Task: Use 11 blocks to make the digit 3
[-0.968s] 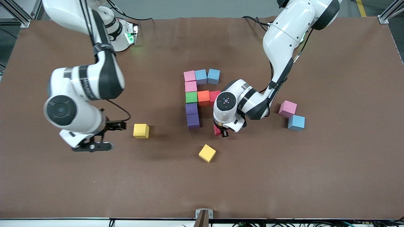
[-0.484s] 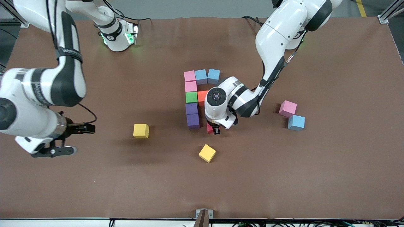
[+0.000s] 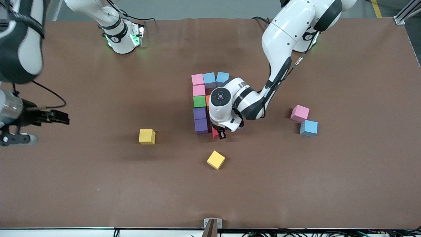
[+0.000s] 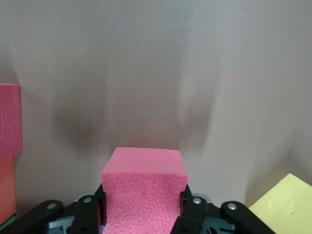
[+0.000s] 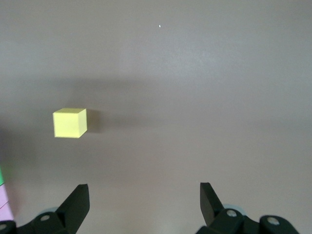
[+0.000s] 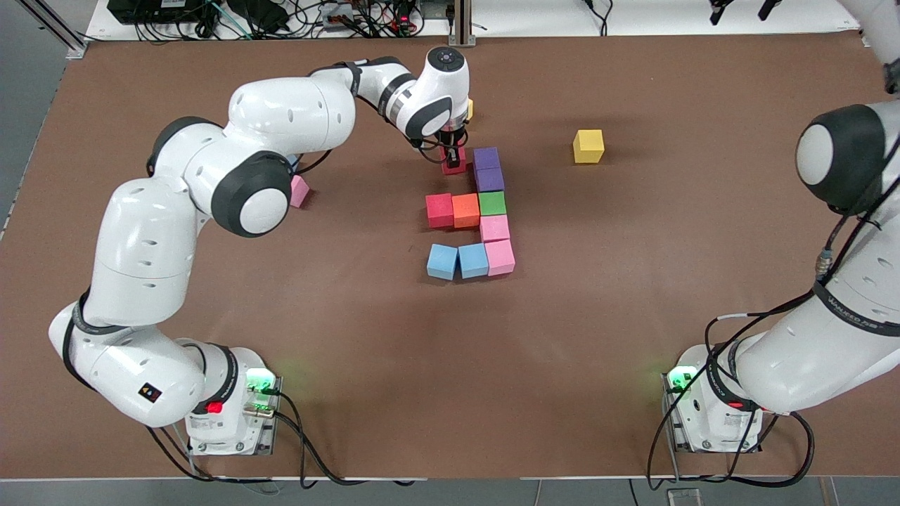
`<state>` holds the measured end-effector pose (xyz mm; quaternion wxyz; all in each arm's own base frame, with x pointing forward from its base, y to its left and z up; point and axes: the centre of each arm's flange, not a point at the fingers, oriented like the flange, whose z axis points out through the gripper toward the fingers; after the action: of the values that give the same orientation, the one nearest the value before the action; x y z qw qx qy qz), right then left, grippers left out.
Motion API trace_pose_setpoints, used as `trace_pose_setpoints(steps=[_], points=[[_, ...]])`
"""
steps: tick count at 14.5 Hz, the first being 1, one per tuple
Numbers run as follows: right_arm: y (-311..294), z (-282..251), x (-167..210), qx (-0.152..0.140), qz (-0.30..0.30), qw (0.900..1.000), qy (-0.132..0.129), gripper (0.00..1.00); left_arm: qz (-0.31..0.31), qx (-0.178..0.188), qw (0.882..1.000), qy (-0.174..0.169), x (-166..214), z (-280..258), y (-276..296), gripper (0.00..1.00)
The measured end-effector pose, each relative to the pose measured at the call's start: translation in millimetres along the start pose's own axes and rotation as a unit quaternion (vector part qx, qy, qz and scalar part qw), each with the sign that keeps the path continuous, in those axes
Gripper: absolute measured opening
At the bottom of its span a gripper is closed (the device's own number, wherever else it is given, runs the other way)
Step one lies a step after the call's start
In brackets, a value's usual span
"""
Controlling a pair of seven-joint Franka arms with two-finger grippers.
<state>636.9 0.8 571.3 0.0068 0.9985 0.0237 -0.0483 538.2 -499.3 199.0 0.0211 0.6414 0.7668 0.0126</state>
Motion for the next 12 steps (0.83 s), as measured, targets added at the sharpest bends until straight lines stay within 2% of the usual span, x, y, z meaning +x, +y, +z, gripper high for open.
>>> trace_pose_setpoints(steps=[3, 8, 12], points=[[9.7, -42.3, -31.2, 0.009, 0.001, 1.000, 0.014, 1.00, 0.007, -0.002, 1.000, -0.002, -6.8, 0.0, -8.0, 0.54], [11.0, -44.0, -44.4, 0.014, 0.000, 1.000, -0.012, 1.00, 0.013, -0.006, 1.000, 0.000, -11.6, 0.2, -13.9, 0.54], [7.6, -38.3, -42.1, -0.002, -0.003, 1.000, -0.021, 1.00, 0.014, -0.006, 1.000, 0.000, -12.3, 0.2, -14.8, 0.54]])
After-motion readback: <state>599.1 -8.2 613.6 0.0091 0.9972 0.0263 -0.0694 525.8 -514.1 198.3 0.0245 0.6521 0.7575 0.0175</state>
